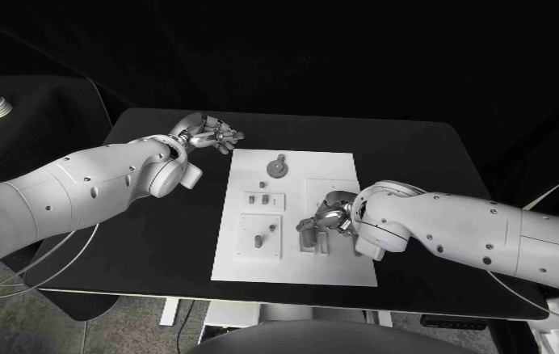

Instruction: Assemble the parts on the task board

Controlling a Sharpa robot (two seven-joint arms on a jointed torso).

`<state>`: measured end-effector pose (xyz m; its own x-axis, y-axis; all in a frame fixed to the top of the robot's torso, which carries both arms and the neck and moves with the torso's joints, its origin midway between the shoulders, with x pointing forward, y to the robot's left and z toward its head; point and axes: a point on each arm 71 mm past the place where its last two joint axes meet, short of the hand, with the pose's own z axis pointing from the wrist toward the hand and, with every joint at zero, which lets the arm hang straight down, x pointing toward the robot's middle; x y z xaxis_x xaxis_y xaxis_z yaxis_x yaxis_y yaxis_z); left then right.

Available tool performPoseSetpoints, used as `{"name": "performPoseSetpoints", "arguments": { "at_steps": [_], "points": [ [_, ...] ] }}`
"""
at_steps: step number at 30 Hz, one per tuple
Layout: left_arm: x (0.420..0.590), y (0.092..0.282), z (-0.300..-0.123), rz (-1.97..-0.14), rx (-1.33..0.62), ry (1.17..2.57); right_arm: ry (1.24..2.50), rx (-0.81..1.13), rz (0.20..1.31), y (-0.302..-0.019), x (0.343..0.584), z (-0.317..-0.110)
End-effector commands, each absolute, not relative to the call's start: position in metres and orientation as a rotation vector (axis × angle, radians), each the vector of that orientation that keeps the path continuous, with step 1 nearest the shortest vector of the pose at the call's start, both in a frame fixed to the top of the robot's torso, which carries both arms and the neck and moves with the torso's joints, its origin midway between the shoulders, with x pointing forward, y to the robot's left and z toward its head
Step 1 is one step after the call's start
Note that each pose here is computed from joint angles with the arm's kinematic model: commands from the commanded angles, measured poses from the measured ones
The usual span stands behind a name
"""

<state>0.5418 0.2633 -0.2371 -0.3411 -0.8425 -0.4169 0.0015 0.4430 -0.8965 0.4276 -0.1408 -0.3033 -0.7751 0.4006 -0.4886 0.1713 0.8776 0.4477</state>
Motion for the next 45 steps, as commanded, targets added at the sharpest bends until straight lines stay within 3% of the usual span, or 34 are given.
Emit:
{"name": "performPoseSetpoints", "arguments": {
  "at_steps": [1,45],
  "points": [
    [0.542,0.261,-0.236,-1.062,-0.726,1.689,2.435,0.347,0.480,-0.142,0.430,-0.304],
    [0.541,0.264,-0.236,-1.058,-0.727,1.694,2.470,0.199,0.416,-0.140,0.428,-0.316]
  ]
}}
